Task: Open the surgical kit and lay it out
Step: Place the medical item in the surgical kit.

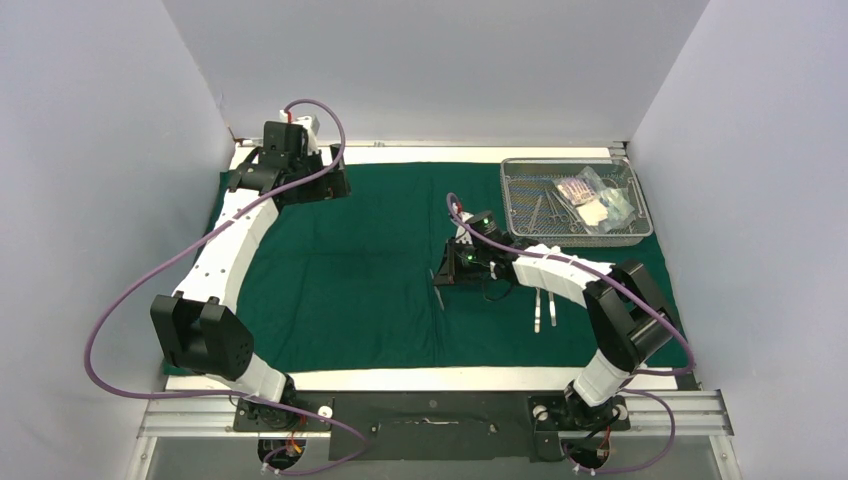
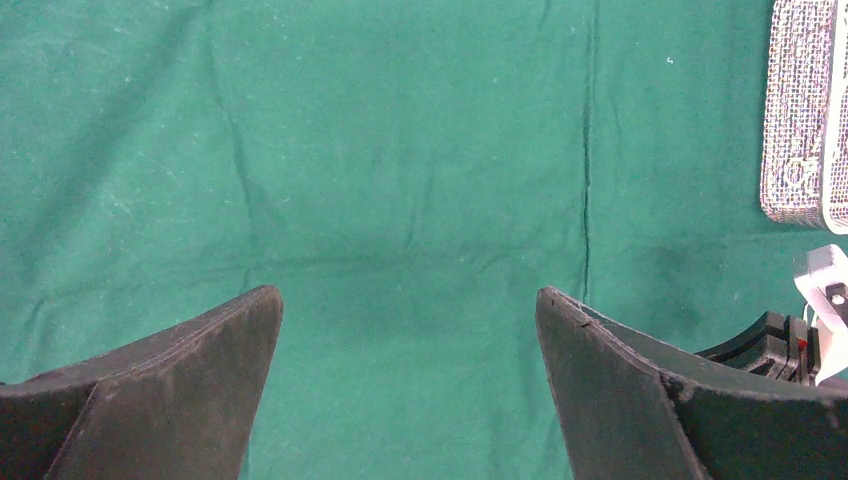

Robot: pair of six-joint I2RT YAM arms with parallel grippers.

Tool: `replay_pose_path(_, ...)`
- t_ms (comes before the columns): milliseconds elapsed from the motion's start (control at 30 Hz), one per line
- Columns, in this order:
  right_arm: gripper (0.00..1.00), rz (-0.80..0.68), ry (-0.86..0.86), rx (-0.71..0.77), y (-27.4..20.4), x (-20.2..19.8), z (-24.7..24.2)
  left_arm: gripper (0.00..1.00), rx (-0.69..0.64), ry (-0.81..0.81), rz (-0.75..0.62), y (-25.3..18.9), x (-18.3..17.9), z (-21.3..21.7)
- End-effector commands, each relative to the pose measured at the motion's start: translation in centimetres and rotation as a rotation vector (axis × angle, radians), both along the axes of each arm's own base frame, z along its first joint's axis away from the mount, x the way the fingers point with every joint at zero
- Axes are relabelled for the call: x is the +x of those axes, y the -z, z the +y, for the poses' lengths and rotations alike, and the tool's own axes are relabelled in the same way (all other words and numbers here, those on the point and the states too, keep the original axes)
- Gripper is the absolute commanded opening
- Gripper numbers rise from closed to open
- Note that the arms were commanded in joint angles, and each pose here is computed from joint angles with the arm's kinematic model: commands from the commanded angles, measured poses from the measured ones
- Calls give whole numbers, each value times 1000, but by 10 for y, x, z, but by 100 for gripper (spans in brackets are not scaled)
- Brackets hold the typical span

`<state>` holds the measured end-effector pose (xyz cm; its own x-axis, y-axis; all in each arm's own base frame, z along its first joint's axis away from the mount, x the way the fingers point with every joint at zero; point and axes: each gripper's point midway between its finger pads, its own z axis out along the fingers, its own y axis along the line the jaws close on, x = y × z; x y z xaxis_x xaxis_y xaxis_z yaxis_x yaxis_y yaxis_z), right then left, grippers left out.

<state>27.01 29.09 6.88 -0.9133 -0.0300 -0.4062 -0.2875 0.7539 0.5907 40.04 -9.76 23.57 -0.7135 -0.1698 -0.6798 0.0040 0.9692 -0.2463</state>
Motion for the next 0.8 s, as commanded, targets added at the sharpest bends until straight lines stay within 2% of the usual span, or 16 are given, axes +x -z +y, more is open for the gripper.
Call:
replay_pose_path(0, 5, -32, -21, 67, -10, 4, 10, 96, -28, 7, -67, -21, -1, -2)
replay_pose_path(567, 5, -7, 38, 2, 6, 6, 1, 96, -40, 9, -59, -19, 1, -4)
replay_pose_path(633, 5, -10, 66, -46, 10, 6, -10, 96, -39, 8, -57, -19, 1, -4)
replay_pose_path(767, 5, -33, 208, -264, 23, 11, -62, 96, -38, 7, -56, -18, 2, -4)
